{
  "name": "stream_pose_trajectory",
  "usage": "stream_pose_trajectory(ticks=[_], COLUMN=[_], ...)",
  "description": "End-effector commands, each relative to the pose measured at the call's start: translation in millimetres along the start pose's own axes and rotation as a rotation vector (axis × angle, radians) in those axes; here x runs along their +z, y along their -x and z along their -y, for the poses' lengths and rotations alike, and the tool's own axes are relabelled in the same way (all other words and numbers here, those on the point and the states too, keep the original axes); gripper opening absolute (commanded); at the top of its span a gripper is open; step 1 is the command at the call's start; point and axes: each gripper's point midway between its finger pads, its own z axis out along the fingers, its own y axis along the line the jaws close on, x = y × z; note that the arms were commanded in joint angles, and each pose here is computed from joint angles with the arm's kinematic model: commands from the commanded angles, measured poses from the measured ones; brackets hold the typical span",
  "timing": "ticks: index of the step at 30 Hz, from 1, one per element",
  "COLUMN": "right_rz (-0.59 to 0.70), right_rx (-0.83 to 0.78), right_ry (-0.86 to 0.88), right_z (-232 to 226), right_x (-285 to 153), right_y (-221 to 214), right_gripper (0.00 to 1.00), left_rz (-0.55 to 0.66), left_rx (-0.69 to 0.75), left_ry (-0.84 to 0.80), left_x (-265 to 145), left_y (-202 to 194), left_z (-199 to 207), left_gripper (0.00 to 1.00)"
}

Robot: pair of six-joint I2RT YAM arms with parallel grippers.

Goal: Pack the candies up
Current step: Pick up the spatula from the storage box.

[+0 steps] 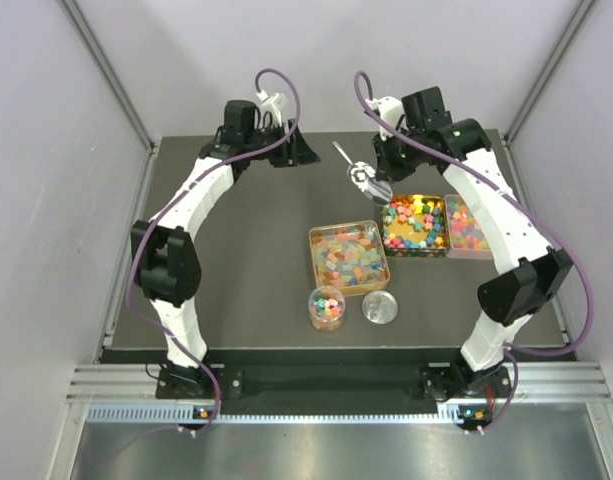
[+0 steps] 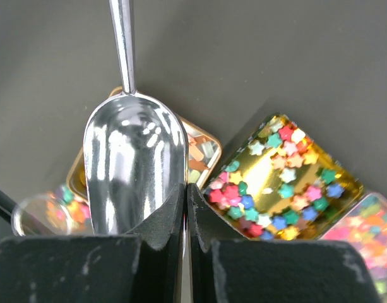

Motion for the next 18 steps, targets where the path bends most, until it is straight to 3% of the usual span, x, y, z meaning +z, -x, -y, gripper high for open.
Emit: stream_pose_trajectory(ticks=[1, 10, 18], right_rz=[0.079, 0.067, 0.089], right_rx=[0.216, 0.257, 0.256], right_ry=[-0.104, -0.165, -0.210], right_z=[15, 8, 16], right_x=[10, 52, 52], right_y=[21, 38, 44], right_gripper=[0.00, 0.00, 0.00], left_rz=[0.083, 0.083, 0.054], left_rx=[-0.191, -0.136, -0.123], left_ry=[-0.024, -0.082, -0.050], left_x=[-1, 39, 50], left_y=[12, 13, 0], left_z=[23, 65, 66], left_gripper=[0.61, 0.63, 0.47])
